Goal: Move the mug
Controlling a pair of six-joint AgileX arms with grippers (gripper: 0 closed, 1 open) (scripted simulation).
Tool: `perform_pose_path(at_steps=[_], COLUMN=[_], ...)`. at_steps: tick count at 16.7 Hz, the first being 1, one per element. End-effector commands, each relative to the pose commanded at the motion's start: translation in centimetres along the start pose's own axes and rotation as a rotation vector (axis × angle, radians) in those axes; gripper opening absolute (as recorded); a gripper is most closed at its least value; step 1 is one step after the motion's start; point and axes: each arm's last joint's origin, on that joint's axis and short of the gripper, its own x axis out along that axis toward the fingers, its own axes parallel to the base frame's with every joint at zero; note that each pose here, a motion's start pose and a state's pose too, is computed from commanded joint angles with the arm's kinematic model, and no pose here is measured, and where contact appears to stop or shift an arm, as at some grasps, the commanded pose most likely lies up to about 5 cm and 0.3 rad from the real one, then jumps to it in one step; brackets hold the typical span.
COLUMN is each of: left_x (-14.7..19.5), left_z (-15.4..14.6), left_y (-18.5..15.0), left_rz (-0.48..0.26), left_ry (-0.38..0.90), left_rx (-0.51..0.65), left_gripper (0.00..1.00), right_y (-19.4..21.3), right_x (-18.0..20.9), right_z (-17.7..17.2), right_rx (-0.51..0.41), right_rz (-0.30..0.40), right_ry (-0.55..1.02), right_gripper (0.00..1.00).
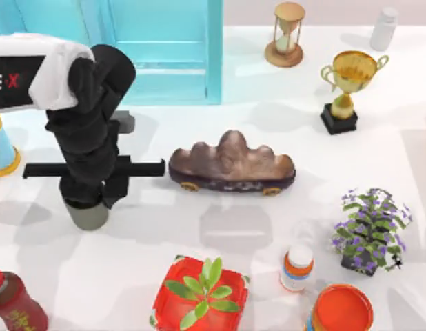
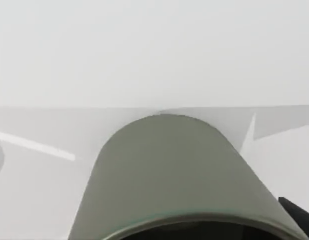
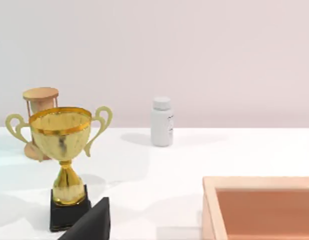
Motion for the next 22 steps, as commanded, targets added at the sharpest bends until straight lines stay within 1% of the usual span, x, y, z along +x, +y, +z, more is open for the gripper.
perform_pose_path(at_steps=[2, 4, 6, 8, 10, 12, 13, 15, 17, 19, 21, 22], left_x=[-2.3, -5.7, -8.9, -10.8, -11.3, -10.8, -10.4, -9.4, -8.3, -7.3, -6.8, -6.8], left_z=[1.7, 3.6, 5.0, 5.4, 4.9, 3.8, 3.1, 1.7, 0.6, 0.0, -0.3, -0.3], left_y=[1.5, 4.5, 8.9, 13.8, 18.7, 22.9, 24.7, 27.5, 29.0, 29.7, 29.8, 29.8], left_rz=[-0.029, -0.043, -0.013, 0.051, 0.111, 0.141, 0.141, 0.111, 0.056, 0.000, -0.035, -0.039], left_ry=[-0.104, -0.251, -0.371, -0.414, -0.379, -0.296, -0.249, -0.154, -0.069, -0.011, 0.018, 0.022], left_rx=[-0.002, 0.000, 0.010, 0.024, 0.047, 0.069, 0.073, 0.069, 0.052, 0.024, 0.002, 0.000], left_gripper=[0.00, 0.00, 0.00, 0.00, 0.00, 0.00, 0.00, 0.00, 0.00, 0.00, 0.00, 0.00], right_y=[0.0, 0.0, 0.0, 0.0, 0.0, 0.0, 0.0, 0.0, 0.0, 0.0, 0.0, 0.0], right_x=[0.0, 0.0, 0.0, 0.0, 0.0, 0.0, 0.0, 0.0, 0.0, 0.0, 0.0, 0.0], right_z=[0.0, 0.0, 0.0, 0.0, 0.0, 0.0, 0.0, 0.0, 0.0, 0.0, 0.0, 0.0], right_rx=[0.000, 0.000, 0.000, 0.000, 0.000, 0.000, 0.000, 0.000, 0.000, 0.000, 0.000, 0.000], right_rz=[0.000, 0.000, 0.000, 0.000, 0.000, 0.000, 0.000, 0.000, 0.000, 0.000, 0.000, 0.000], right_ry=[0.000, 0.000, 0.000, 0.000, 0.000, 0.000, 0.000, 0.000, 0.000, 0.000, 0.000, 0.000], right_gripper=[1.00, 1.00, 1.00, 1.00, 1.00, 1.00, 1.00, 1.00, 1.00, 1.00, 1.00, 1.00])
